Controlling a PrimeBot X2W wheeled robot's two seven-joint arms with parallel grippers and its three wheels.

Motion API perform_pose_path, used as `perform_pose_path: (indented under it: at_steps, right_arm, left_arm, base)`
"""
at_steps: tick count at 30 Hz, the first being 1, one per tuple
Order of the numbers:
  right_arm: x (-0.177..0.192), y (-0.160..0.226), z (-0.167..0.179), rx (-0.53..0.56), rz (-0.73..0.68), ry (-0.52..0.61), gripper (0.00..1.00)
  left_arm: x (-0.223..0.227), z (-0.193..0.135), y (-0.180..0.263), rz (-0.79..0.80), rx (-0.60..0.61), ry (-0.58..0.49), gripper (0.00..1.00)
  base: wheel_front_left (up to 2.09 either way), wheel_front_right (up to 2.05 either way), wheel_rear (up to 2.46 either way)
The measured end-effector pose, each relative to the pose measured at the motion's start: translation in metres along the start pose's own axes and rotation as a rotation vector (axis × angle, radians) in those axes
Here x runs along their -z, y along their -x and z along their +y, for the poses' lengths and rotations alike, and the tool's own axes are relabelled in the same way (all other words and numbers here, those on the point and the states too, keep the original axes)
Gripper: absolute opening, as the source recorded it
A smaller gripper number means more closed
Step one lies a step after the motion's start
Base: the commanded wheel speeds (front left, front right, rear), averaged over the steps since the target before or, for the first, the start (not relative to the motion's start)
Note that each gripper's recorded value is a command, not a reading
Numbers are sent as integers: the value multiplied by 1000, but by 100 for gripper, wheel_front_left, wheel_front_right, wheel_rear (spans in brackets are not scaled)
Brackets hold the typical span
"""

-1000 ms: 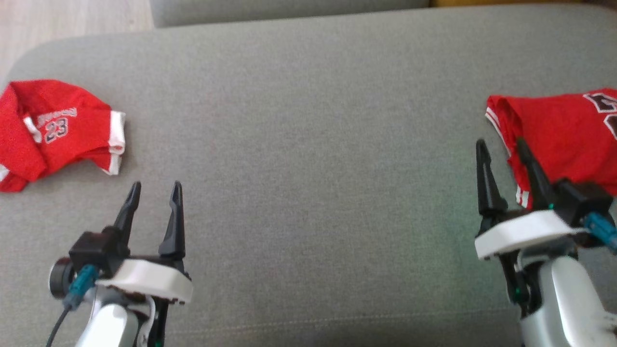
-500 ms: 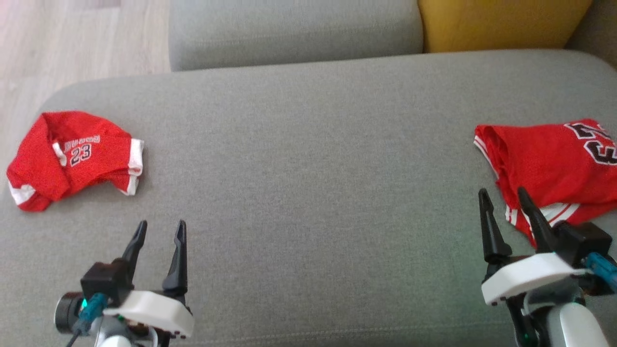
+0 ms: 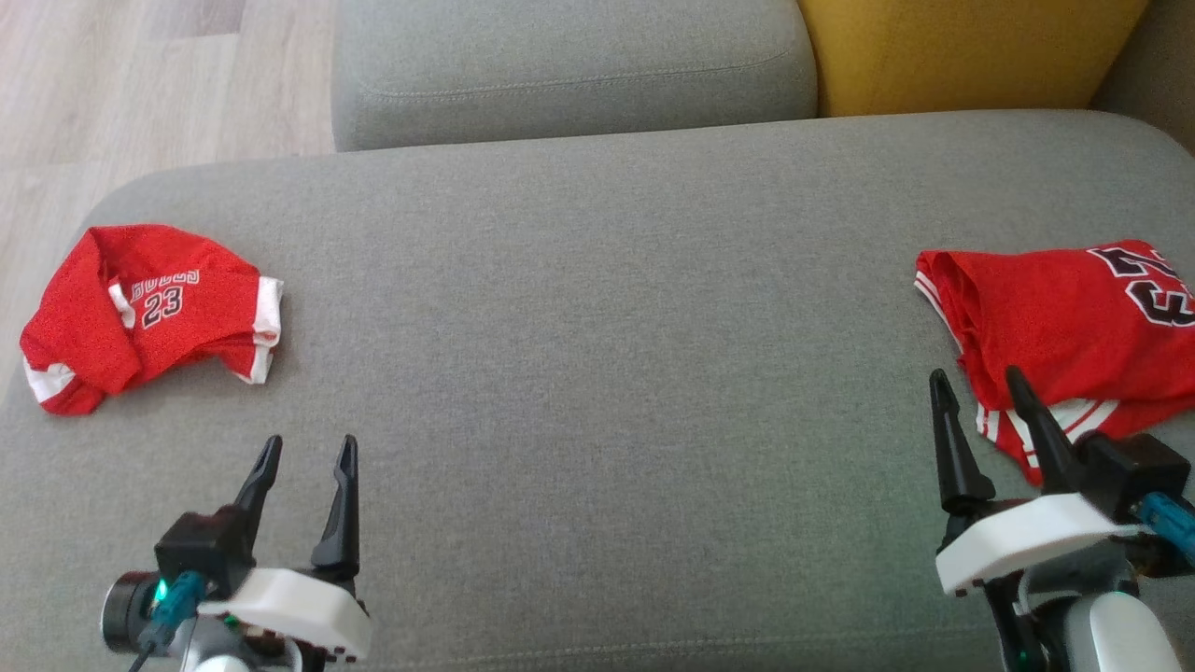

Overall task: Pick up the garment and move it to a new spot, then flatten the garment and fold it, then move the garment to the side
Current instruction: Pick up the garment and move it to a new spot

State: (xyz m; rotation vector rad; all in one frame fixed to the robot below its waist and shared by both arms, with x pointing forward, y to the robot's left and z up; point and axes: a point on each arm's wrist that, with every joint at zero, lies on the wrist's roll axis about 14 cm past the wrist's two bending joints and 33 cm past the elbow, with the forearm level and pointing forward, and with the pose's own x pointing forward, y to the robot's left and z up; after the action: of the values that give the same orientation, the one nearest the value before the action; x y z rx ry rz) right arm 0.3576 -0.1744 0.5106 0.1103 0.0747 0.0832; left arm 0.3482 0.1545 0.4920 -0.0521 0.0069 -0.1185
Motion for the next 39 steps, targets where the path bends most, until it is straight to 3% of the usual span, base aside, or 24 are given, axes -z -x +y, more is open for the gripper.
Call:
perform_pose_path:
  at_steps: [17, 39]
  right_arm:
    - [3, -8, 14, -45, 20, 5, 100]
    - [0, -43, 155, -459, 28, 51, 100]
  left_arm:
    - [-2, 13, 10, -5, -52, 19, 100]
    - [-17, 113, 102, -63, -453, 12, 100]
  base:
    - [0, 0, 0]
    - [0, 0, 0]
